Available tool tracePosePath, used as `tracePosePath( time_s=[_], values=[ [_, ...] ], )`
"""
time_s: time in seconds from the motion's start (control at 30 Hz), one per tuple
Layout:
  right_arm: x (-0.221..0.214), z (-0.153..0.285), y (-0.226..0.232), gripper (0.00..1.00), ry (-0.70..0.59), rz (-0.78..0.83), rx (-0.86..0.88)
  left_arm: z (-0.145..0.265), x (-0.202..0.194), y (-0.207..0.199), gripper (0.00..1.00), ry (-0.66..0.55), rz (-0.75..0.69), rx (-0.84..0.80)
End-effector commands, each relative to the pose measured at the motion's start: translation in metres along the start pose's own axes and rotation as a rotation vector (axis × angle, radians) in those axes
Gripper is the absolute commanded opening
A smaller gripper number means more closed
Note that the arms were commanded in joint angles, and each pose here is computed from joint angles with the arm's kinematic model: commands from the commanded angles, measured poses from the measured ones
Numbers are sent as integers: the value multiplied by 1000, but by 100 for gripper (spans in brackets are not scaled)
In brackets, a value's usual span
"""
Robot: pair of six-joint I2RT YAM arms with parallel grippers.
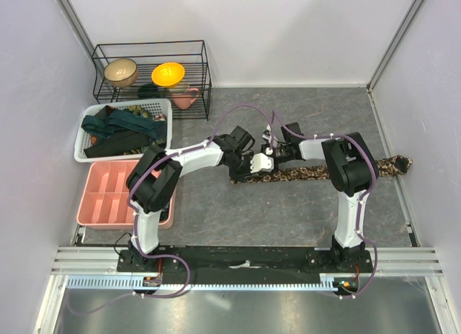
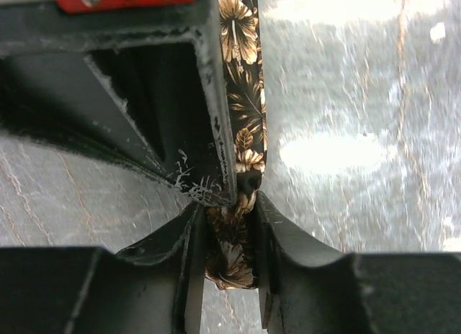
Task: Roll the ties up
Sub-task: Roll the tie at the center of the board.
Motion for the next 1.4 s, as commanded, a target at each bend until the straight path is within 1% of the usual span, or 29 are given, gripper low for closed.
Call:
tracePosePath(
  time_s=[0.0, 0.07, 0.1, 0.13, 0.3, 0.57, 0.63, 0.67, 0.7, 0.73, 0.77, 0.83, 0.87, 0.93, 1.03, 1.07, 1.17, 1.27, 1.37],
  values=[
    [5, 3, 8, 29, -22, 40, 41, 7, -18, -13, 36, 56, -35, -74],
    [4, 5, 11, 34, -18, 37, 42, 7, -16, -11, 36, 52, -38, -69],
    [3, 6, 12, 40, -19, 36, 44, 6, -16, -10, 36, 50, -37, -69],
    [2, 7, 12, 42, -16, 31, 46, 6, -16, -10, 36, 51, -33, -70],
    [-2, 7, 15, 43, -2, 17, 56, 5, -16, -10, 36, 46, -25, -72],
    [-8, 0, 14, 42, 31, -9, 53, 3, -17, -12, 36, 45, -14, -80],
    [-7, 0, 15, 38, 26, 0, 48, 3, -17, -12, 36, 43, -15, -83],
    [-7, 0, 14, 31, 23, 8, 41, 3, -17, -13, 37, 39, -18, -85],
    [-6, 0, 15, 27, 25, 5, 27, 4, -17, -13, 37, 38, -22, -84],
    [-3, 0, 13, 23, 16, 43, 5, 4, -18, -15, 39, 38, -31, -92],
    [-2, -2, 9, 14, 21, 44, -14, 5, -19, -15, 41, 35, -35, -94],
    [1, -1, 8, 7, 21, 50, -48, 8, -21, -16, 42, 30, -50, -99],
    [4, -2, 2, 1, 12, 66, -72, 10, -23, -16, 43, 23, -49, -108],
    [6, -3, 0, 0, 15, 74, -90, 12, -25, -16, 44, 14, -65, -118],
    [6, -5, -7, 0, 18, 72, -109, 14, -28, -13, 49, 3, -77, -122],
    [6, -6, -9, 0, 21, 70, -113, 16, -28, -12, 53, -13, -74, -122],
    [5, -7, -14, 0, 21, 75, -127, 21, -26, -9, 60, -56, -57, -117],
    [5, -8, -18, 0, 17, 82, -143, 30, -26, -8, 62, -98, -12, -99],
    [5, -9, -22, 0, 18, 76, -150, 40, -32, -5, 62, -136, 40, -67]
  ],
)
Point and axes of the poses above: each gripper's point midway between its finger pads, its own z axis back along the fingers, its own y axis along the line the jaws close on, x = y × z, the point moved 10 cm from there along z, back along the fingers, and after that the axes turned 15 degrees about -z, right-handed, at the moved point
